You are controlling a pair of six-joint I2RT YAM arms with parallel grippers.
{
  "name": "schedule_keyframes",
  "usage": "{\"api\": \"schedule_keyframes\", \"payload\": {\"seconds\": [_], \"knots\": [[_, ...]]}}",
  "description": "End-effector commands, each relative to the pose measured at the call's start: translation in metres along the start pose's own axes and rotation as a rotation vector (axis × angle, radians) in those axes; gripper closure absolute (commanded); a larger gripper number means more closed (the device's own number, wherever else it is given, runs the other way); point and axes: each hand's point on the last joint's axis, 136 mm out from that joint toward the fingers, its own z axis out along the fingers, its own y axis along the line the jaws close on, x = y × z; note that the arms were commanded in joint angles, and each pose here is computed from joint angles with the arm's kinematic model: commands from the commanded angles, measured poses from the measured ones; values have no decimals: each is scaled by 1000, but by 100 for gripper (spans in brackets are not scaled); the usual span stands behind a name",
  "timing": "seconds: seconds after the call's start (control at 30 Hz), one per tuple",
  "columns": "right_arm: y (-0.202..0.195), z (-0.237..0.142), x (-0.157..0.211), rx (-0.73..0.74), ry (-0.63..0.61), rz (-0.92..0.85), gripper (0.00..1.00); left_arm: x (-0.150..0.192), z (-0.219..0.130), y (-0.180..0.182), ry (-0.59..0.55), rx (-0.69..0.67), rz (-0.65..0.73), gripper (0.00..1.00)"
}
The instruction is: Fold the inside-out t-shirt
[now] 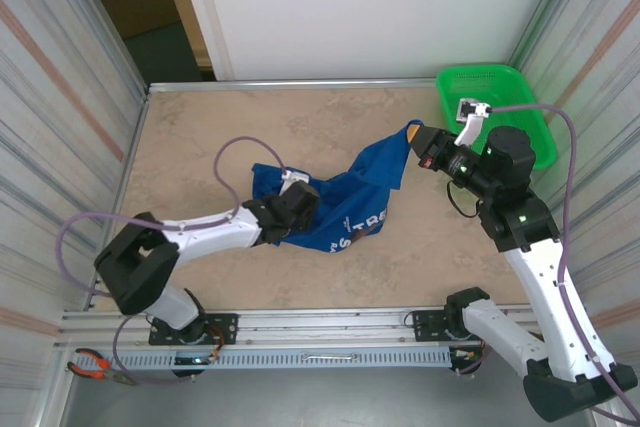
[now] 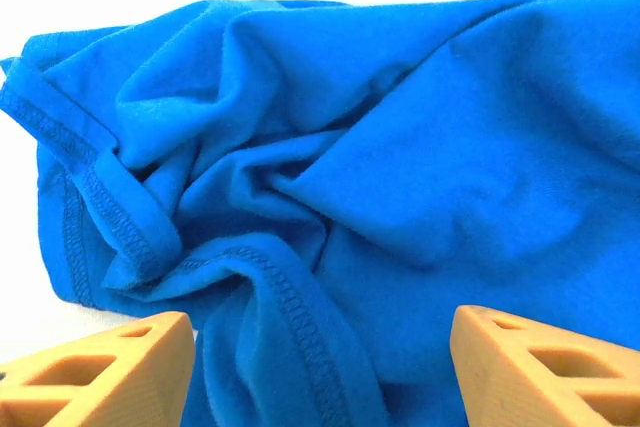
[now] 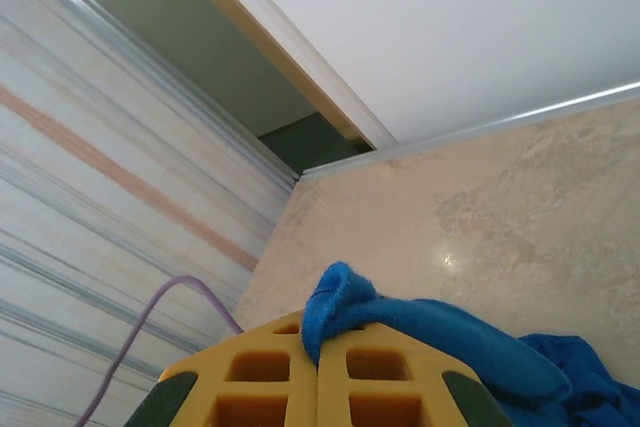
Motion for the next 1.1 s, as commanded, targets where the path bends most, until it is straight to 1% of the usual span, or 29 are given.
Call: {"api": "schedule_keyframes", "payload": {"seconds": [0.0,0.07,0.13,0.2,0.23,0.3,0.33,0.37,0.43,0.47,0.53,0.6,0.63,0.7,0.77,0.87,0.93,0.97,1.0,1.07], "knots": [[7,-9,-11,-14,-46,-5,100,1,10,22,16,-187,79,32],[9,-11,-13,-12,-52,-6,100,4,18,27,39,-246,111,33],[9,-14,-16,-8,-63,-12,100,8,24,32,64,-298,148,38],[7,-17,-22,12,-76,-20,100,11,27,42,78,-336,147,47],[6,-18,-25,20,-82,-24,100,12,27,47,84,-334,134,56],[2,-22,-35,44,-101,-29,100,4,18,60,70,-318,83,84],[1,-23,-40,52,-109,-30,100,-3,11,64,47,-299,71,94],[-2,-23,-45,59,-116,-27,100,-14,0,69,18,-265,38,100],[-6,-23,-59,71,-135,-16,100,-43,-24,80,-52,-173,-38,100],[-8,-23,-67,76,-147,-13,100,-62,-40,84,-102,-95,-86,100],[-9,-23,-85,84,-175,-10,100,-101,-73,99,-203,40,-199,100],[-7,-26,-111,86,-224,-4,100,-145,-112,118,-332,189,-297,100],[-7,-28,-122,85,-247,2,100,-162,-129,129,-383,237,-340,100],[-1,-33,-150,64,-298,23,100,-204,-172,146,-509,354,-385,100],[10,-42,-174,33,-353,36,100,-235,-209,158,-597,431,-402,100],[30,-58,-203,-17,-428,39,100,-272,-256,171,-714,503,-403,100],[43,-70,-218,-40,-469,33,100,-291,-284,176,-785,540,-401,100],[50,-78,-225,-49,-493,26,100,-299,-299,179,-823,556,-398,98],[56,-84,-230,-55,-512,19,100,-304,-308,181,-848,555,-394,94],[67,-98,-238,-61,-551,3,100,-310,-315,188,-873,514,-383,92]]}}
